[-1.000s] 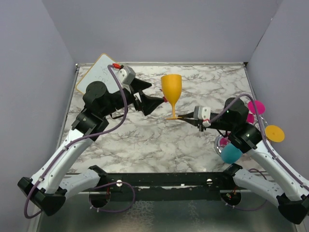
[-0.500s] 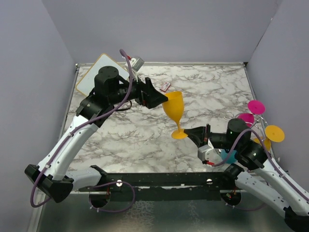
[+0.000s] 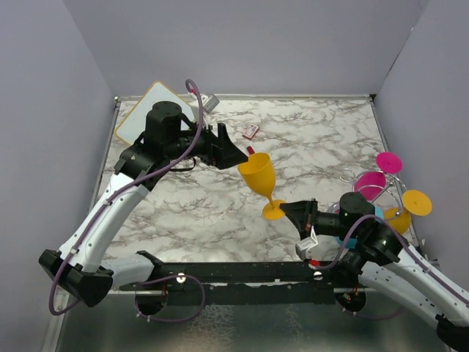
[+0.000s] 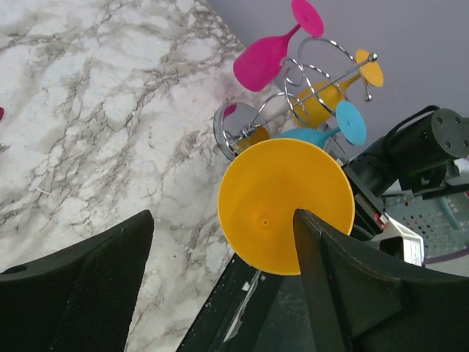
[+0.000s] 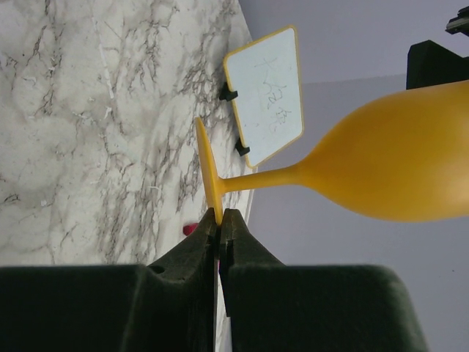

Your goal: Take the wine glass off the wine glass rack

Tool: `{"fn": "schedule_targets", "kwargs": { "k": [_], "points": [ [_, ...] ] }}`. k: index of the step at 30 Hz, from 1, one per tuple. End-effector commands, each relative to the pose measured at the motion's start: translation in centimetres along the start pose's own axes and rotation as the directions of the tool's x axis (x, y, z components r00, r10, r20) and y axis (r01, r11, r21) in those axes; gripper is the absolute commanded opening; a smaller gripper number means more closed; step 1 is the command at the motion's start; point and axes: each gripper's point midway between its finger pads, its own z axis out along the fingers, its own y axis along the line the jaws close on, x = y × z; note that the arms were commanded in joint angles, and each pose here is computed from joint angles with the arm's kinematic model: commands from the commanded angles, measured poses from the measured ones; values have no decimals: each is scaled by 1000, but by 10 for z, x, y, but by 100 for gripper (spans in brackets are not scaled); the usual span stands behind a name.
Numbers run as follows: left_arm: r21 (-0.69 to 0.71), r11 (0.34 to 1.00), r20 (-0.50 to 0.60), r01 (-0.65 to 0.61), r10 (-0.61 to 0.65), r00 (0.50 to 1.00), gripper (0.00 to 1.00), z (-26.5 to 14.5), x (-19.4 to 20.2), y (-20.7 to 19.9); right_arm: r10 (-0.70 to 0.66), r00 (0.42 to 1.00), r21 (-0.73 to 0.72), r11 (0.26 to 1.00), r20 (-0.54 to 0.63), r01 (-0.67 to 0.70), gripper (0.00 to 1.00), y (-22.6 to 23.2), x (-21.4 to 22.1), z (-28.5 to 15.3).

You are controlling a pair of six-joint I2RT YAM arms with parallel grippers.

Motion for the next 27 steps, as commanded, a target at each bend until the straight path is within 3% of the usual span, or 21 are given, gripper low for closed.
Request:
{"fn": "schedule_targets", "kwargs": {
  "k": [1,17,23,27],
  "points": [
    [75,997,-124,-5,14,992,77,-1,26,-5,-82,995,11,996,-62,83,1,0,8,-1],
    [138,977,-306,162,-113,945,37,13,73,4,-164,981,-51,986,-102,159,1,10,9,2],
    [152,963,-356,224,-158,921,18,14,87,5,-172,978,-91,983,-121,161,1,16,13,5],
    [124,969,-348,213,-159,924,0,14,90,11,-159,980,-88,985,-123,148,4,16,13,6]
  ]
}}
